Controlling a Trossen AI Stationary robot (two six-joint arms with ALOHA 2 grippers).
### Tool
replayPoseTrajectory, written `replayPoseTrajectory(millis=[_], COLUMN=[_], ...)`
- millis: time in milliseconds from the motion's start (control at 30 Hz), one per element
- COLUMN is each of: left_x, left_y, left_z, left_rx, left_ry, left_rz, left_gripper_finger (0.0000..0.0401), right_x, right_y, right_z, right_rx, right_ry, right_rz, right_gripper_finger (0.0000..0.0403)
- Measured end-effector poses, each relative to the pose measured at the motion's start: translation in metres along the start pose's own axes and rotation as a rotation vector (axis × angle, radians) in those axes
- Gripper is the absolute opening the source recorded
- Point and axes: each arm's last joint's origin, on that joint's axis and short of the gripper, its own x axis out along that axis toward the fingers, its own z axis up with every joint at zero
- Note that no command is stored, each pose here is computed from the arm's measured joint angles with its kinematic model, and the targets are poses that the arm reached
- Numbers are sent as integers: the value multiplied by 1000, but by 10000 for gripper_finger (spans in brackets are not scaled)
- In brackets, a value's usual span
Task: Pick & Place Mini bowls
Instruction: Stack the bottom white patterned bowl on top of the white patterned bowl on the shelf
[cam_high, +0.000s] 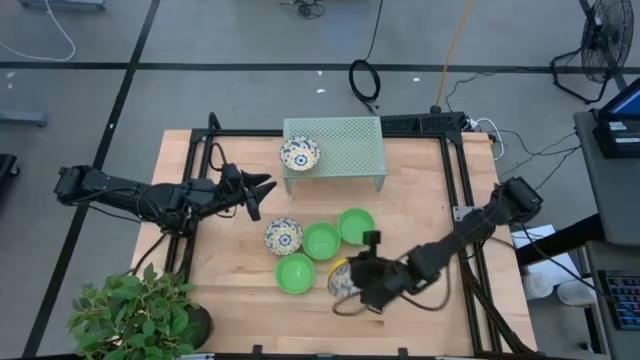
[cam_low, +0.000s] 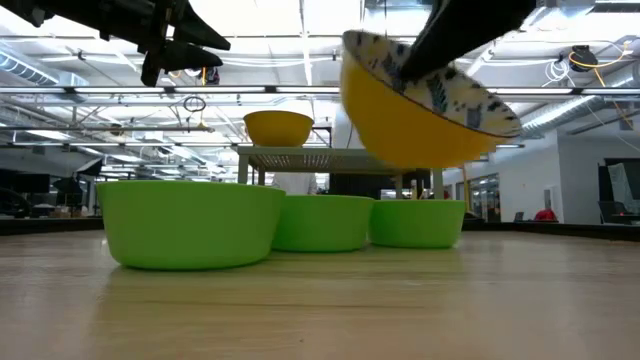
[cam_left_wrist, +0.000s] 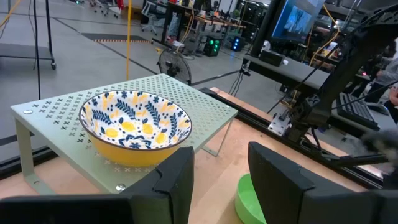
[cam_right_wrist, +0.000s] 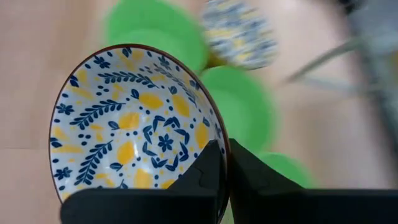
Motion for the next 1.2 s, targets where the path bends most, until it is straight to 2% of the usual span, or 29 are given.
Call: replayPoseTrajectory(millis=[133, 233, 367, 433, 533, 600, 700, 800, 867, 933, 1033, 1200], left_x=[0, 0, 1, 2, 9, 15, 24, 26, 28, 29, 36, 47], left_y=[-1, -3, -4, -4, -7, -11, -28, -58, -84, -111, -152, -209], left_z=[3, 5, 10, 8, 2, -6, -12, -8, -3, 2, 12, 12], left_rx=[-27, -50, -99, -95, -173, -185, -162, -34, 105, 250, 405, 739], left_ry=[-32, -38, -88, -74, -45, 14, 35, 29, 64, 114, 137, 174], left_rz=[-12, -49, -57, -52, -73, -135, -329, -436, -414, -336, -186, 23], left_gripper_finger=[154, 154, 154, 154, 154, 154, 154, 154, 154, 154, 154, 154], right_x=[-5, -1, 6, 7, 6, 6, 5, 5, 7, 10, 15, 23], right_y=[4, 2, 1, 1, 1, 1, -1, -2, -4, -8, -14, -25], right_z=[-18, -30, -42, -44, -43, -42, -39, -38, -37, -37, -36, -35], right_rx=[-74, -80, -76, -72, -81, -95, -98, -109, -114, -111, -101, -84], right_ry=[-97, -155, -217, -253, -294, -305, -315, -314, -308, -298, -284, -260], right_rz=[-253, -382, -435, -447, -469, -492, -501, -509, -517, -527, -543, -569], right_gripper_finger=[1, 1, 1, 1, 1, 1, 0, 0, 0, 0, 0, 0])
